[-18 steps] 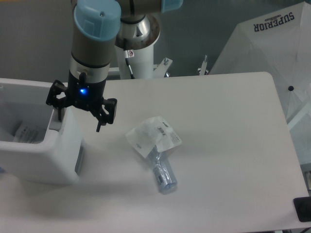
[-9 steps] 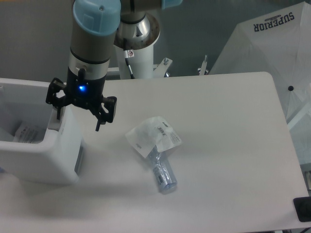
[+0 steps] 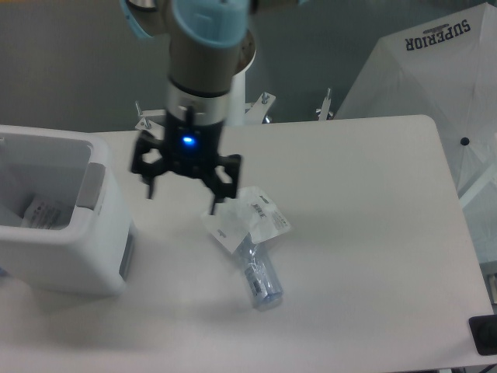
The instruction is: Open the trash can
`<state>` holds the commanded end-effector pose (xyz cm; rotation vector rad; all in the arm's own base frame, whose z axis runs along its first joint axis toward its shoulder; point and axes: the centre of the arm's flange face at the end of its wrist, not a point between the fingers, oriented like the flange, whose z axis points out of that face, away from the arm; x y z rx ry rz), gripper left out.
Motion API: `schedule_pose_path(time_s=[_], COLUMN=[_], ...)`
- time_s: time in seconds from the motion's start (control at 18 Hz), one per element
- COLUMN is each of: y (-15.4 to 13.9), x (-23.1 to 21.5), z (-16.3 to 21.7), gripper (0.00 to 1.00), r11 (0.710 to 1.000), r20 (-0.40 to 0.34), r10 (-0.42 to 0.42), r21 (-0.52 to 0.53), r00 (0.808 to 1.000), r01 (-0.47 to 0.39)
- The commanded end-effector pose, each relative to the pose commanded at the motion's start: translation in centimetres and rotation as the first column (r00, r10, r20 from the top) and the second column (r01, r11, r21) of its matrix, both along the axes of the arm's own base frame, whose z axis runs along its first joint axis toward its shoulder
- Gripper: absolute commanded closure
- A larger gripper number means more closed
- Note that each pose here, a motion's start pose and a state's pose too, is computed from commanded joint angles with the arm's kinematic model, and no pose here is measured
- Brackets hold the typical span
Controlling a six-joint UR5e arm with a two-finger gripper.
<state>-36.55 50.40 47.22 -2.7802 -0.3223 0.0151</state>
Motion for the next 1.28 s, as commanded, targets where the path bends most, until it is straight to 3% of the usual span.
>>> schedule_pose_path(time_s=[0.17,0.33,0.5,0.83,1.28], y=[-0.6,-1.2,-2.8,-5.8,-6.6], x=[-4.0,-6.4,-9.3,-14.5,-14.7], z=[-1.8,-4.4,-6.7,-11.3,-12.8], gripper=[0.0,0.0,0.0,0.0,0.0], r11=[1.0,0.997,0.985,0.958,0.937], r20=[-0.022,-0.037,-0.079,-0.06,-0.05], r10=[0.023,-0.066,-0.118,-0.219,-0.25], r21=[0.001,-0.031,-0.132,-0.203,-0.263], r00=[0.999,0.997,0.99,0.974,0.967], r01=[-0.023,0.064,0.107,0.203,0.228])
